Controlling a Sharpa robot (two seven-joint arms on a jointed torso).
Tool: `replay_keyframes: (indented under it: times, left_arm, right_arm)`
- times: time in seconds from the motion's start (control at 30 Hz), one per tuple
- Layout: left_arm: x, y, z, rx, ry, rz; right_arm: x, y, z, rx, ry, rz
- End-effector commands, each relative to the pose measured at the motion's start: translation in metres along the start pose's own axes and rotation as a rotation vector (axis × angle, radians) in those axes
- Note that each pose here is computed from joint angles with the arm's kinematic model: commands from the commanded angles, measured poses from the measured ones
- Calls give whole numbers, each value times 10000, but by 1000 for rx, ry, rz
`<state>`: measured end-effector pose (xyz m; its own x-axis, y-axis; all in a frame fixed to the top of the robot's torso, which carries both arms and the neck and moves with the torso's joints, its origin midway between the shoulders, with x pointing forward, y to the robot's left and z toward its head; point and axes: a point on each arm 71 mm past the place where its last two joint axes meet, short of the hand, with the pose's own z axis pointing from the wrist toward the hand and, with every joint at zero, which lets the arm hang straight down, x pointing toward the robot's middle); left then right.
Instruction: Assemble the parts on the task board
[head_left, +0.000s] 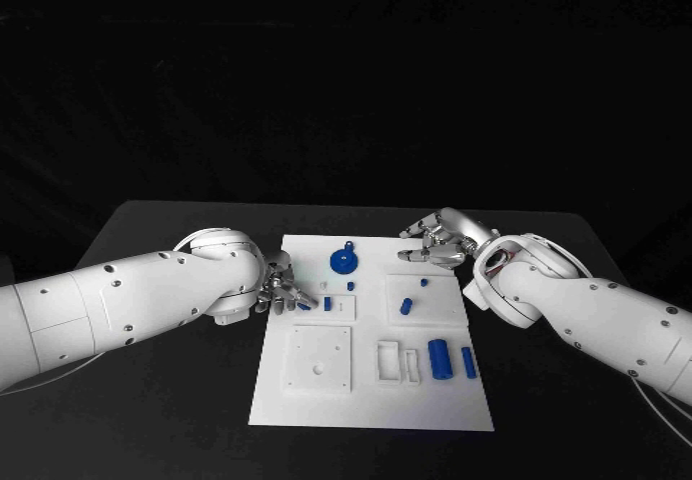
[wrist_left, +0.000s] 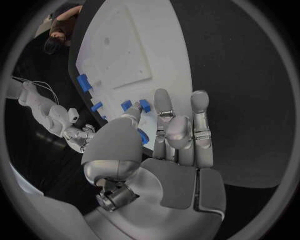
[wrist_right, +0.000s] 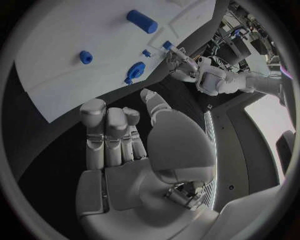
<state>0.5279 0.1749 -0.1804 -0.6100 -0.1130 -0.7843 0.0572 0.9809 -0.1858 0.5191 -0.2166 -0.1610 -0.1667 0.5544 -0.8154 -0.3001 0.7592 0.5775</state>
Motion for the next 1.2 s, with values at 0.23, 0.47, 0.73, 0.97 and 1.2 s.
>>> replay_keyframes:
  times: [0.23, 0.47, 0.73, 0.97, 1.2]
  left_arm:
    - [59, -2, 19, -10, 14, 1]
    - [50, -17, 7, -4, 17, -13]
    - [26, -39, -9, 3, 19, -24]
    - [30, -52, -15, 7, 30, -31]
    - [35, -69, -18, 12, 35, -37]
  right_arm:
    - [12, 7, 1, -7, 7, -3]
    - [18, 5, 2, -6, 8, -2]
    - [25, 4, 2, -5, 9, -1]
    - [28, 2, 2, -5, 9, -1]
    - [30, 2, 2, -5, 10, -1]
